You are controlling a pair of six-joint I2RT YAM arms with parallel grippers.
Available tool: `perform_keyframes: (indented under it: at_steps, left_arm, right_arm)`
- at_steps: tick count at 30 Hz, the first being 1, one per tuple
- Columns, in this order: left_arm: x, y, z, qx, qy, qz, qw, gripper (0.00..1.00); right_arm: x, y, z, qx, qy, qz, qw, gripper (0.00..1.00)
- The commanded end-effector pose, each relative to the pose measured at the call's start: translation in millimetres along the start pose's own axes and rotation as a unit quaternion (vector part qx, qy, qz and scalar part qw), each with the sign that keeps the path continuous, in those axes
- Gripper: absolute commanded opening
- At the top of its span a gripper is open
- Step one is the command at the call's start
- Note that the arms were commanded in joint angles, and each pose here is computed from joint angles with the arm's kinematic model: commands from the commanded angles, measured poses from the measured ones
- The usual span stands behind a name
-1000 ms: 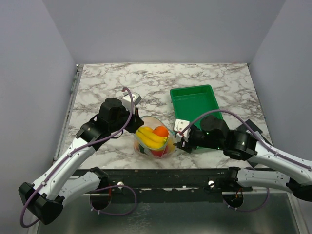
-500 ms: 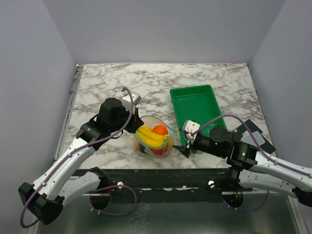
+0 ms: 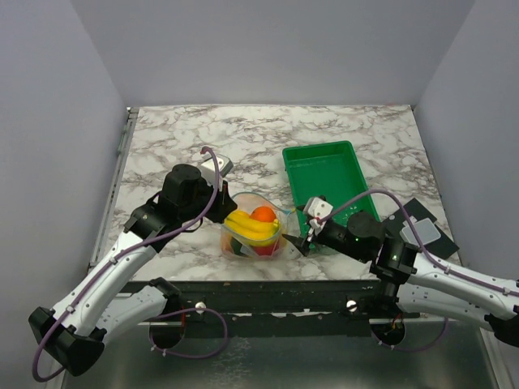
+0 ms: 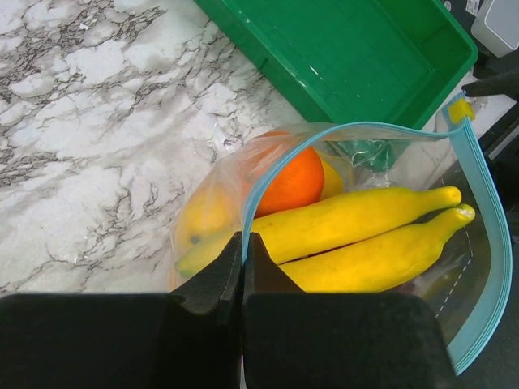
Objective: Place the food in the zip-top bag and seal the zipper
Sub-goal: Zip the zipper food storage bag at the center of the board.
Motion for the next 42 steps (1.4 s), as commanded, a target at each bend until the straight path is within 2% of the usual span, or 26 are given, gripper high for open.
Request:
perform_keyframes:
  at_steps: [1,8,14,23,30,34,42]
  left_arm:
    - [0,4,0,-0.007,-0.001,0.007,1.000,0.00]
    - [0,8,1,-0.009,-0.006,0.012,1.000,0.00]
    - [-1,12,4,-0.016,-0.008,0.010,1.000,0.00]
    - [-1,10,5,-0.014,-0.010,0.004,1.000,0.00]
    - [-2,11,6,-0.016,-0.008,0.004,1.000,0.00]
    - [-2,12,7,-0.018,-0.007,0.002,1.000,0.00]
    - [-3,14,7,-0.018,-0.007,0.003,1.000,0.00]
  right_arm:
    - [-13,-6,7,-0.029,0.002,-0.032,0.999,0.83]
    - [-29,-6,9,-0.033,0.000,-0.033,0.999,0.83]
    - [-22,-14,-1,-0.016,-0.025,0.017,0.999,0.82]
    - [-7,-11,-11,-0.041,-0.058,0.089,0.993,0.75]
    - [-5,-17,-16,-0.045,-0.062,0.104,0.992,0.62]
    - [-4,-20,-17,-0.050,-0.061,0.111,0.991,0.45]
    - [-3,-21,-21,-0.053,-0.065,0.114,0.990,0.31]
Point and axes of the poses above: each gripper's point midway between its finger pads, its own y axis back along the fingers, its own x axis along the line the jaws close on, z = x × y, the point moved 9 cm from there along y, back along the fingers, and after that the axes turned 15 degrees about -y, right-handed, at the moved point
